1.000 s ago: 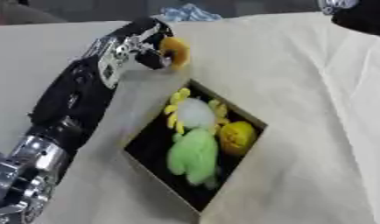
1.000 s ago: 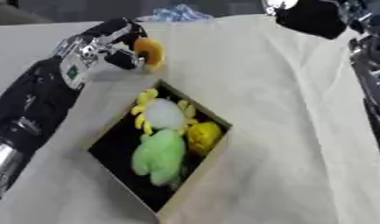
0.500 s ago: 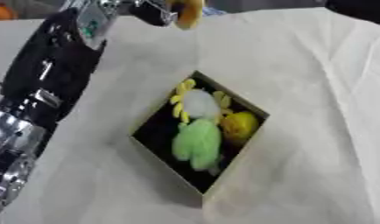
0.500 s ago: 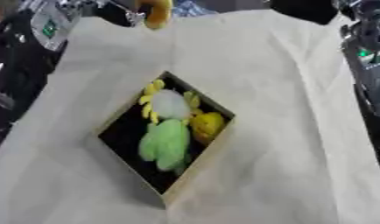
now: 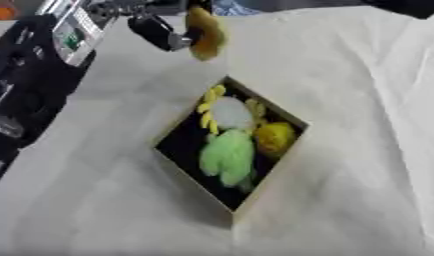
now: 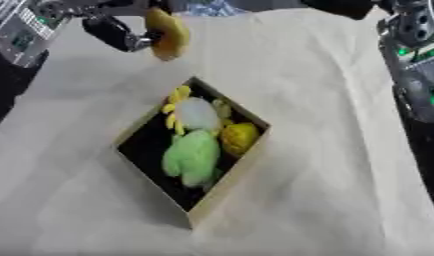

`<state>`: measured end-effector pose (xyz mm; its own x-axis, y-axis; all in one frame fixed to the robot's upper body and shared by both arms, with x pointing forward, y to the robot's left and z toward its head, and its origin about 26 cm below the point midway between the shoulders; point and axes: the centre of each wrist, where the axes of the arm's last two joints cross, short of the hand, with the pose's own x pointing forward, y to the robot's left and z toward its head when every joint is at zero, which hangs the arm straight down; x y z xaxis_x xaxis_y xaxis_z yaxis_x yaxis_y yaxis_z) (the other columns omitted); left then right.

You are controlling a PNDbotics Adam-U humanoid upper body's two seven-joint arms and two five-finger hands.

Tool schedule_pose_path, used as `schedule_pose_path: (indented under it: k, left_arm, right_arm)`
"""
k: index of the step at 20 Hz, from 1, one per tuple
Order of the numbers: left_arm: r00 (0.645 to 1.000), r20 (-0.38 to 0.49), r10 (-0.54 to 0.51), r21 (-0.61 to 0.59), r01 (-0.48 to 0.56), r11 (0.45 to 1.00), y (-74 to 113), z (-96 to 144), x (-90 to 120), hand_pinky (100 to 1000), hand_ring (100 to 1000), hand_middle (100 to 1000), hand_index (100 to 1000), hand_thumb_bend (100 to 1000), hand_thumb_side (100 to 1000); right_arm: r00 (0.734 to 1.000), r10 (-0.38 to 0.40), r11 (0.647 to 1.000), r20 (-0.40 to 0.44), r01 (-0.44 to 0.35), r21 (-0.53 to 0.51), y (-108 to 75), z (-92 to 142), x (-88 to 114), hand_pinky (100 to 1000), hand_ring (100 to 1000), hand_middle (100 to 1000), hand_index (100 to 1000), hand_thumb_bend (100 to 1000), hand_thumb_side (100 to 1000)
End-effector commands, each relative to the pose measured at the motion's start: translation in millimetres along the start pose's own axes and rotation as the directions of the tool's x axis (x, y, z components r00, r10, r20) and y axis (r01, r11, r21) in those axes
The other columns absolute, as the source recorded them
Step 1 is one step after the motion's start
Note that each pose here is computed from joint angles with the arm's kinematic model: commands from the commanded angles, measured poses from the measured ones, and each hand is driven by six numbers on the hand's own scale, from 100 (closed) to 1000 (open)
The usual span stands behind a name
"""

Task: Pick up objects on the table and place them in the box.

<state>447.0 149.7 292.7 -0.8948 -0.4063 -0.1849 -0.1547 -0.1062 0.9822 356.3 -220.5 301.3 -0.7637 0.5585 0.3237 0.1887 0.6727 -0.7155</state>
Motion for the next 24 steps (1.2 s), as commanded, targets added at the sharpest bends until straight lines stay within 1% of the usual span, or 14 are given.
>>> schedule_pose_path:
  k: [1, 4, 8, 13, 14, 15, 16, 17, 18, 20, 21, 22, 23, 24]
  left_arm:
    - [0.998, 0.049, -0.026, -0.019, 0.027, 0.999, 6.9, 5.7, 14.6, 680, 557, 457, 574, 119, 100]
    - [0.998, 0.056, 0.024, -0.043, -0.022, 0.999, -3.7, 12.7, 26.9, 681, 559, 461, 580, 121, 100]
    - [0.996, 0.048, 0.073, -0.066, -0.070, 0.995, -10.1, 19.8, 42.9, 683, 562, 467, 589, 125, 100]
    - [0.995, 0.027, 0.097, -0.073, -0.095, 0.993, -3.1, 19.0, 58.4, 683, 562, 467, 589, 125, 100]
    - [0.994, 0.021, 0.107, -0.078, -0.105, 0.991, -3.5, 18.2, 60.9, 697, 583, 502, 640, 206, 115]
    - [0.992, 0.011, 0.126, -0.092, -0.125, 0.988, -9.8, 15.8, 63.1, 697, 583, 502, 640, 206, 115]
    - [0.991, 0.004, 0.137, -0.105, -0.136, 0.985, -15.1, 13.6, 65.2, 729, 631, 571, 699, 269, 201]
    - [0.990, 0.003, 0.141, -0.118, -0.139, 0.983, -18.2, 12.4, 66.7, 729, 631, 571, 699, 269, 201]
    - [0.990, 0.003, 0.141, -0.126, -0.140, 0.982, -19.7, 12.0, 67.4, 784, 742, 718, 822, 373, 398]
    - [0.991, 0.012, 0.133, -0.156, -0.130, 0.979, -22.3, 12.3, 68.6, 784, 742, 718, 822, 373, 398]
    - [0.991, 0.015, 0.131, -0.167, -0.126, 0.978, -21.7, 12.8, 68.6, 862, 840, 842, 923, 552, 652]
    - [0.993, 0.022, 0.118, -0.176, -0.113, 0.978, -19.6, 15.0, 69.0, 866, 844, 846, 929, 577, 666]
    - [0.994, 0.030, 0.105, -0.184, -0.098, 0.978, -17.0, 17.6, 69.0, 866, 845, 847, 930, 581, 669]
    - [0.995, 0.033, 0.094, -0.193, -0.086, 0.977, -14.6, 20.3, 68.3, 868, 851, 853, 933, 608, 664]
  right_arm:
    - [1.000, 0.023, 0.999, 0.018, -0.023, -0.025, -9.7, -2.4, 4.4, 883, 864, 662, 799, 100, 304]
    - [1.000, 0.018, 0.999, 0.019, -0.017, -0.031, -9.1, -2.2, 5.2, 882, 864, 664, 799, 100, 303]
    - [1.000, 0.013, 0.999, 0.023, -0.012, -0.037, -8.6, -2.7, 6.7, 882, 864, 665, 799, 100, 300]
    - [1.000, 0.012, 0.999, 0.025, -0.011, -0.038, -8.3, -3.0, 7.3, 882, 864, 665, 799, 100, 300]
    - [1.000, 0.012, 0.999, 0.026, -0.011, -0.039, -8.4, -3.1, 7.6, 882, 864, 666, 799, 100, 298]
    - [1.000, 0.011, 0.999, 0.027, -0.010, -0.041, -8.4, -3.3, 7.9, 882, 864, 666, 799, 100, 298]
    - [1.000, 0.010, 0.999, 0.027, -0.009, -0.042, -8.2, -3.2, 7.9, 882, 864, 666, 799, 100, 299]
    - [1.000, 0.010, 0.999, 0.027, -0.009, -0.042, -8.0, -3.1, 7.9, 882, 864, 666, 799, 100, 299]
    - [1.000, 0.010, 0.999, 0.026, -0.009, -0.043, -7.9, -3.0, 7.8, 882, 864, 666, 799, 100, 298]
    - [1.000, 0.010, 0.999, 0.025, -0.009, -0.043, -7.8, -2.7, 7.6, 882, 864, 666, 799, 100, 298]
    - [1.000, 0.010, 0.999, 0.025, -0.009, -0.043, -7.8, -2.7, 7.6, 882, 864, 667, 799, 100, 296]
    - [1.000, 0.010, 0.999, 0.025, -0.009, -0.044, -7.7, -2.5, 7.6, 882, 864, 667, 798, 100, 295]
    - [1.000, 0.009, 0.999, 0.025, -0.008, -0.045, -7.7, -2.4, 7.5, 882, 864, 667, 798, 100, 295]
    - [1.000, 0.008, 0.999, 0.025, -0.007, -0.046, -7.6, -2.3, 7.6, 882, 864, 667, 799, 100, 294]
